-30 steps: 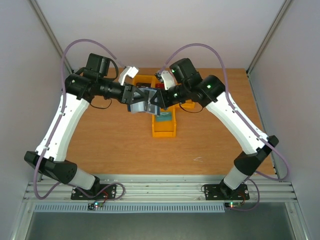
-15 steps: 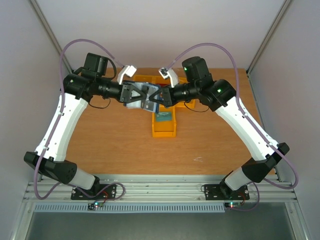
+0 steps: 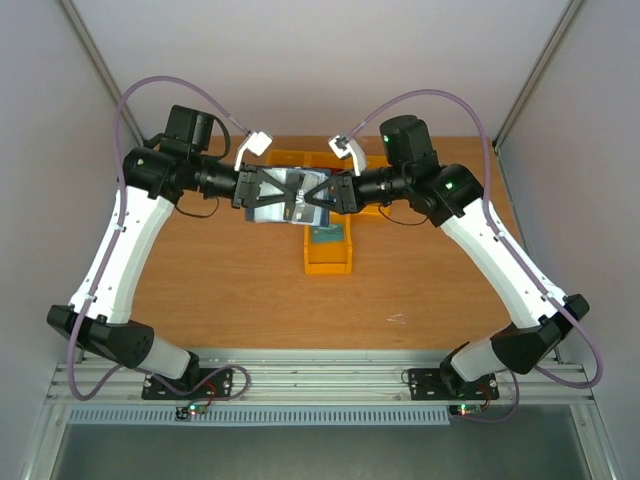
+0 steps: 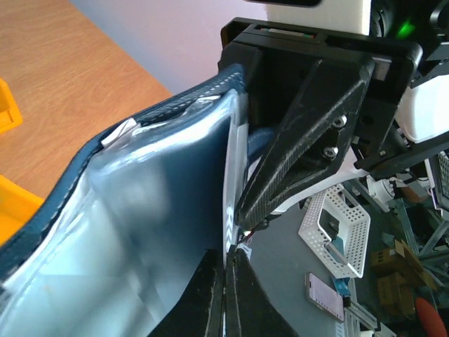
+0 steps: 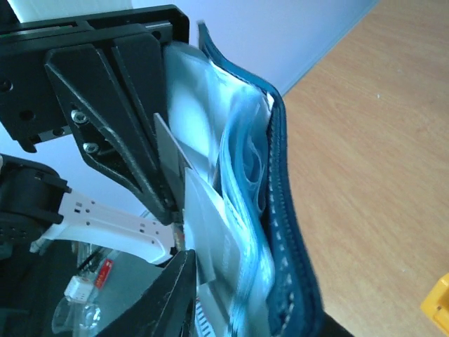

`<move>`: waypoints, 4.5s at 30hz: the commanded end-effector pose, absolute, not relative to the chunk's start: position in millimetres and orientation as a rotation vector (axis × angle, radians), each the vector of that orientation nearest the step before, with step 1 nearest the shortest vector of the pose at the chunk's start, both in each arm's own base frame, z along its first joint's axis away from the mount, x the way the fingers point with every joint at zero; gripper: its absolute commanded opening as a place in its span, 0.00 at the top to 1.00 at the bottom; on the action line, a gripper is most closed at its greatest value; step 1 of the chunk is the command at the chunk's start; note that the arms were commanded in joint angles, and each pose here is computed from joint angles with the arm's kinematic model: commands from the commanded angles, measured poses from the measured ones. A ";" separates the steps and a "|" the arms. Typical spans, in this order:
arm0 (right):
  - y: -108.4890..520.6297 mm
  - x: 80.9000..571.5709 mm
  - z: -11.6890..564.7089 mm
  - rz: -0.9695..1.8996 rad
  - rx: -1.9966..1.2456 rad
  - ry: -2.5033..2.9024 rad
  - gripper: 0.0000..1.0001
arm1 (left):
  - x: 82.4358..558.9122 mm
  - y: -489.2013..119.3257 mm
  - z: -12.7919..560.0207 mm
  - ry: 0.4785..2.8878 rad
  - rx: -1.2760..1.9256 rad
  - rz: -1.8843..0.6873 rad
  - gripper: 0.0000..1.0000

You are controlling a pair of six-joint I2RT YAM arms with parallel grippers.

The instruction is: Take the credit cards out of the card holder

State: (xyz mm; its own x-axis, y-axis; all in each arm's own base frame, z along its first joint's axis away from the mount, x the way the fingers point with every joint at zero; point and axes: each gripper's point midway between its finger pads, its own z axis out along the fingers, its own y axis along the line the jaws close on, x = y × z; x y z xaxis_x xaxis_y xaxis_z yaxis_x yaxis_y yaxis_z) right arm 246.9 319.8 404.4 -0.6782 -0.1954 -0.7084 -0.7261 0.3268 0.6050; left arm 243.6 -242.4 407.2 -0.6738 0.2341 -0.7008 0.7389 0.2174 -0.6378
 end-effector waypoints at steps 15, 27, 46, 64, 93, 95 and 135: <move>289.3 253.0 396.7 1.394 -0.758 2.078 0.99 | 264.2 -208.9 398.6 2.082 0.867 -1.162 1.00; 233.7 286.0 352.4 1.215 -0.444 2.324 0.99 | 272.4 -189.9 366.4 2.158 0.902 -0.953 1.00; 268.5 181.3 139.2 1.242 -0.119 3.055 0.96 | 286.3 -184.9 353.1 2.183 0.910 -0.862 1.00; 250.9 211.6 336.5 0.740 -0.883 2.412 0.12 | 219.7 -211.0 354.6 2.085 1.288 -0.975 1.00; 307.8 251.7 376.1 1.189 -0.654 2.356 0.99 | 237.0 -221.7 355.0 2.066 1.285 -0.816 0.36; 298.0 278.6 373.6 1.377 -0.327 2.413 0.99 | 266.4 -208.4 353.2 2.148 1.154 -0.625 0.25; 282.2 336.2 345.2 1.778 0.707 2.172 0.99 | 343.7 -314.5 330.8 1.374 1.684 0.543 0.94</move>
